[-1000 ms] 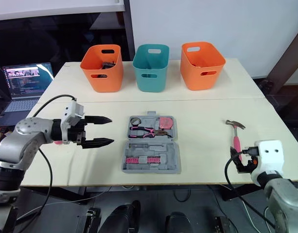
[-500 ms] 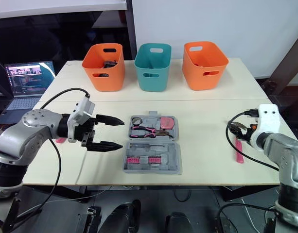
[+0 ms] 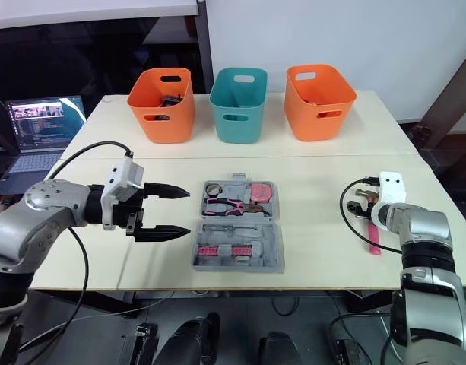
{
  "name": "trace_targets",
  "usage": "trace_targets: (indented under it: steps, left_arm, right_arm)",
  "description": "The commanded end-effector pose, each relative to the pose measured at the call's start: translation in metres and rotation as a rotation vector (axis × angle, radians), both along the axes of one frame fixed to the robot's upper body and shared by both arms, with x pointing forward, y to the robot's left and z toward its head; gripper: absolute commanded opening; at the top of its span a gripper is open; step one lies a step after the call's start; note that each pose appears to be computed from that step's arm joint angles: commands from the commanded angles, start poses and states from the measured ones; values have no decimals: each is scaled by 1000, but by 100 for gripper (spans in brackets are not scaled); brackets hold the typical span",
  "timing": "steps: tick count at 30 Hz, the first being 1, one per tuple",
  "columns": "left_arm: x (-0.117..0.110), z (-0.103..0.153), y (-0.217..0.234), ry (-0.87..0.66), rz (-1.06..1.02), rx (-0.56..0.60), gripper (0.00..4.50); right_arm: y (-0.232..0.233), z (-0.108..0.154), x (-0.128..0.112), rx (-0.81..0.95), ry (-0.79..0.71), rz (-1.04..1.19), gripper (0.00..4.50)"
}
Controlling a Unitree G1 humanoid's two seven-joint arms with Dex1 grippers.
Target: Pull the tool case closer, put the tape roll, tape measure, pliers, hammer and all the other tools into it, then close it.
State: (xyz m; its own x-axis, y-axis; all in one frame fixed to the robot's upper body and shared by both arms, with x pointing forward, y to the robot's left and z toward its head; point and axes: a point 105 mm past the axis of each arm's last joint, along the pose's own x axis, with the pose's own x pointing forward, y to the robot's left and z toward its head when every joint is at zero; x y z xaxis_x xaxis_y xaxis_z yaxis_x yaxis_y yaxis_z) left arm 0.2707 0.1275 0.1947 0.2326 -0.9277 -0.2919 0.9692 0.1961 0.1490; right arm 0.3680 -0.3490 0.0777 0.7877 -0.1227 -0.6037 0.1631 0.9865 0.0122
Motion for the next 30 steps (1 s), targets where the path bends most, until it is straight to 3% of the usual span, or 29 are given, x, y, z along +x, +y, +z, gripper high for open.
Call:
trace_targets:
  steps: [1, 5, 9, 14, 25, 30]
  left_arm:
    - [-5, 11, 5, -51, 17, 3, 450]
    - [-4, 9, 5, -50, 29, 4, 450]
    - [-2, 8, 7, -50, 38, 5, 450]
    - [1, 10, 8, -57, 45, 0, 450]
    - [4, 6, 7, -53, 41, -4, 450]
    - [5, 4, 6, -48, 35, -3, 450]
  right_arm:
    - [-3, 0, 5, 31, -10, -14, 442]
    - [0, -6, 7, 72, -2, -14, 442]
    - [2, -10, 8, 79, 4, -5, 272]
    - [-2, -2, 7, 46, -9, 10, 7]
    - [25, 64, -3, -9, -118, 105, 3]
    - [61, 74, -17, 21, -131, 150, 3]
